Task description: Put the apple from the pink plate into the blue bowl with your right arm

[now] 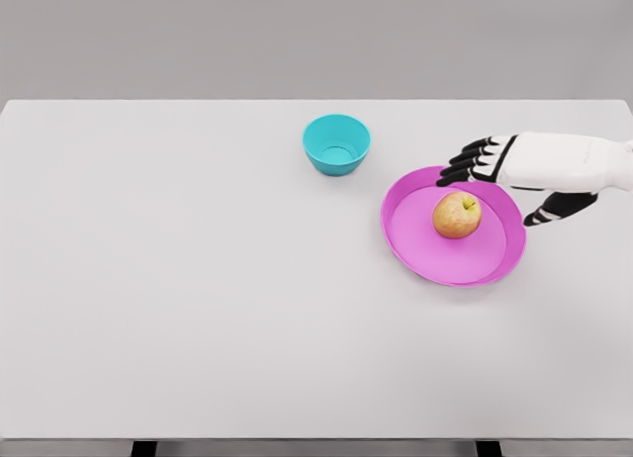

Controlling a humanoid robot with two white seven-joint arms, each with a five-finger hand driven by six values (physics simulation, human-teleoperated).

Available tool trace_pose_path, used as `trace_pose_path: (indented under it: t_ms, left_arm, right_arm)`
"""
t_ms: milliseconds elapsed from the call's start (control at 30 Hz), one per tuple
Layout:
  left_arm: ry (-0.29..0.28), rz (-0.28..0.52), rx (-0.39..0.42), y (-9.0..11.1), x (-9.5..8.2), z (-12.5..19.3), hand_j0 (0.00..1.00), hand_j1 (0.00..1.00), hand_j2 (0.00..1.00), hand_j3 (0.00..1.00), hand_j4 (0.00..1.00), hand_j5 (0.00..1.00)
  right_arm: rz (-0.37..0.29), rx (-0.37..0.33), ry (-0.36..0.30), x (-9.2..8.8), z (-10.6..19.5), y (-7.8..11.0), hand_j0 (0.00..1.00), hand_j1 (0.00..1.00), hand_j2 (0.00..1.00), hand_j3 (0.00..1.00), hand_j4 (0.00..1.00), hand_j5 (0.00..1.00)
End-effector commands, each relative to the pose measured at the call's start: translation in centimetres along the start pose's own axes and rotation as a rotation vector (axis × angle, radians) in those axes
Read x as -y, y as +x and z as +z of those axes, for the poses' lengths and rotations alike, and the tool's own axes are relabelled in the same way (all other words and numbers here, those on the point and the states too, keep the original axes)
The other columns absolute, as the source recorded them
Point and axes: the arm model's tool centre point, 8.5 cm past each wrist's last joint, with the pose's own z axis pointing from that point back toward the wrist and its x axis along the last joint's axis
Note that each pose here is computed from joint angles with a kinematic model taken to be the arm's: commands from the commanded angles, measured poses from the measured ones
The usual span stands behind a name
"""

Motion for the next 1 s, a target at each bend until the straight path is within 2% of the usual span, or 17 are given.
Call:
trace_pose_path:
  t_ms: [0,133,233,300,467,567,667,800,967]
  left_arm:
    - [0.000,0.000,-0.002,-0.1,0.0,0.0,1.00,1.00,1.00,1.00,1.00,1.00]
    - [0.000,0.000,-0.002,-0.1,0.0,0.0,1.00,1.00,1.00,1.00,1.00,1.00]
    - [0.000,0.000,-0.002,-0.1,0.0,0.0,1.00,1.00,1.00,1.00,1.00,1.00]
    - [0.000,0.000,-0.002,-0.1,0.0,0.0,1.00,1.00,1.00,1.00,1.00,1.00]
    - [0.000,0.000,-0.002,-0.1,0.0,0.0,1.00,1.00,1.00,1.00,1.00,1.00]
    - [0.000,0.000,-0.002,-0.1,0.0,0.0,1.00,1.00,1.00,1.00,1.00,1.00]
    - [0.000,0.000,-0.002,-0.1,0.0,0.0,1.00,1.00,1.00,1.00,1.00,1.00]
    - [0.000,0.000,-0.002,-0.1,0.0,0.0,1.00,1.00,1.00,1.00,1.00,1.00]
    - [0.000,0.000,-0.002,-0.1,0.0,0.0,1.00,1.00,1.00,1.00,1.00,1.00]
  right_arm:
    - [-0.012,0.006,0.010,-0.4,-0.3,0.0,1.00,1.00,1.00,1.00,1.00,1.00]
    - [-0.027,0.010,-0.004,-0.5,-1.1,-0.5,1.00,1.00,1.00,1.00,1.00,1.00]
    - [-0.079,-0.019,-0.007,-1.7,-2.7,-2.7,1.00,1.00,1.00,1.00,1.00,1.00]
    - [-0.083,-0.078,-0.036,-2.2,-1.9,-4.2,1.00,1.00,1.00,1.00,1.00,1.00]
    - [-0.095,-0.079,-0.039,-2.6,-2.1,-4.3,1.00,1.00,1.00,1.00,1.00,1.00]
    - [-0.142,-0.097,-0.017,-4.4,-3.1,-5.4,1.00,1.00,1.00,1.00,1.00,1.00]
    - [-0.157,-0.097,-0.015,-5.0,-3.7,-5.7,1.00,1.00,1.00,1.00,1.00,1.00]
    - [-0.160,-0.057,0.012,-5.9,-5.5,-4.9,1.00,1.00,1.00,1.00,1.00,1.00]
    - [-0.161,-0.065,0.025,-6.2,-5.4,-5.1,1.00,1.00,1.00,1.00,1.00,1.00]
